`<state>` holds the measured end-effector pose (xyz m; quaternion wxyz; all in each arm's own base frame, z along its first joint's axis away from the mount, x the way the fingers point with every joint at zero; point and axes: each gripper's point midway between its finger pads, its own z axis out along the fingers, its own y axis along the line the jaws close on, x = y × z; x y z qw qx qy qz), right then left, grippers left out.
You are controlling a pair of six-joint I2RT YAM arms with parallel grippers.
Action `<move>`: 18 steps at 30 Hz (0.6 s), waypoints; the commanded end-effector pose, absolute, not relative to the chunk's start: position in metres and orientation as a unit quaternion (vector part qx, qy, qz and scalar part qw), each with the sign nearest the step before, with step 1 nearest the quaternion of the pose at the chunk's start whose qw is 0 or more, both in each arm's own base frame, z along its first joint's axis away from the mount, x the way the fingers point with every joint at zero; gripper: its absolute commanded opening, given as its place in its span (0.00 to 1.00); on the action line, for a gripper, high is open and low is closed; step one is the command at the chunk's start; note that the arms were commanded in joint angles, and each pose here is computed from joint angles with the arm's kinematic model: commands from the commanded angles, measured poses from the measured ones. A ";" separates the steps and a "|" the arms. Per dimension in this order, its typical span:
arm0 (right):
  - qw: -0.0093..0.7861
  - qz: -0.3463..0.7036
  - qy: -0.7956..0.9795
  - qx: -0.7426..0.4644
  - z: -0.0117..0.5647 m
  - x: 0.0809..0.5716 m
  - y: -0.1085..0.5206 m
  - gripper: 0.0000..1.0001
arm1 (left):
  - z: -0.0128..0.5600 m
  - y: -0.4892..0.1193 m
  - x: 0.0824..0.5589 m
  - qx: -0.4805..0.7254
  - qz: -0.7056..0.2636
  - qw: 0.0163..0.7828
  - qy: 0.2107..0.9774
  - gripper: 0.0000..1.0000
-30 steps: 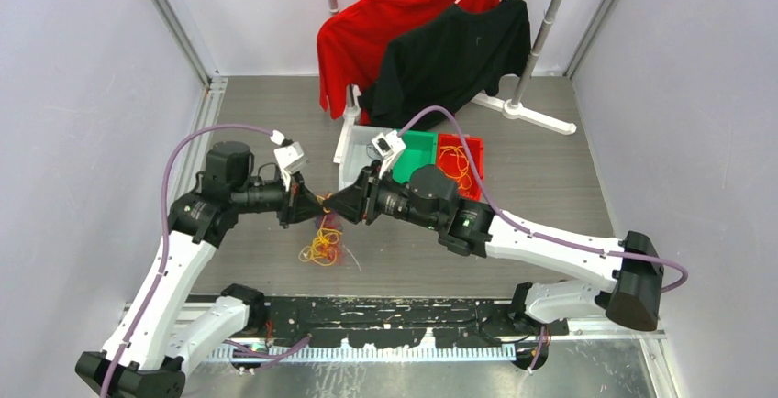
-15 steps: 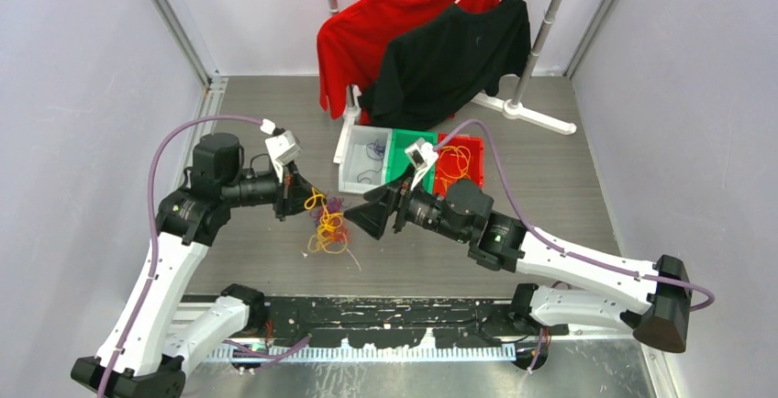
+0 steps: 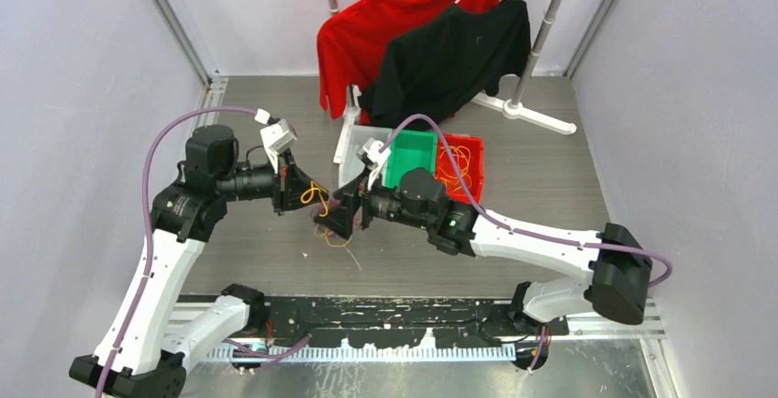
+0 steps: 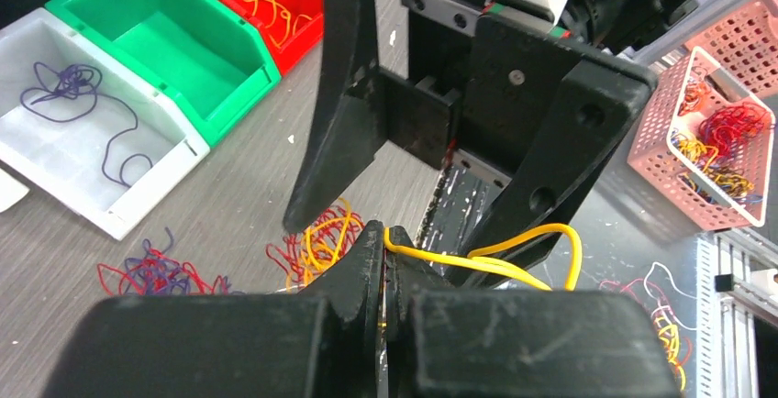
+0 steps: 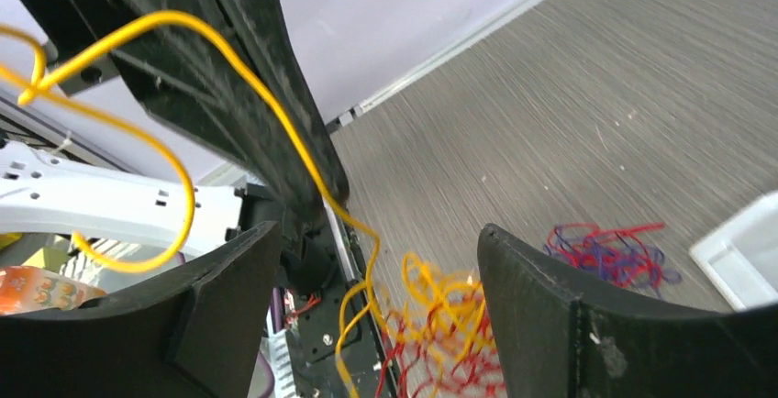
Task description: Untangle the cables
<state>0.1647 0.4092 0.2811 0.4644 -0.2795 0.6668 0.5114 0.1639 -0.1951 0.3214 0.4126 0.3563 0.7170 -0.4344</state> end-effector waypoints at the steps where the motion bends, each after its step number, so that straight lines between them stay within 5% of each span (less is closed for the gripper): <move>1: 0.488 0.559 0.606 -0.287 0.333 0.164 0.431 0.81 | 0.349 -0.200 0.156 0.365 -0.456 0.428 0.690 0.00; 10: 0.439 0.556 0.652 -0.270 0.285 0.174 0.454 0.49 | 0.377 -0.203 0.154 0.370 -0.465 0.441 0.673 0.00; 18: 0.456 0.472 0.718 -0.233 0.203 0.201 0.435 0.45 | 0.418 -0.204 0.155 0.375 -0.465 0.476 0.645 0.00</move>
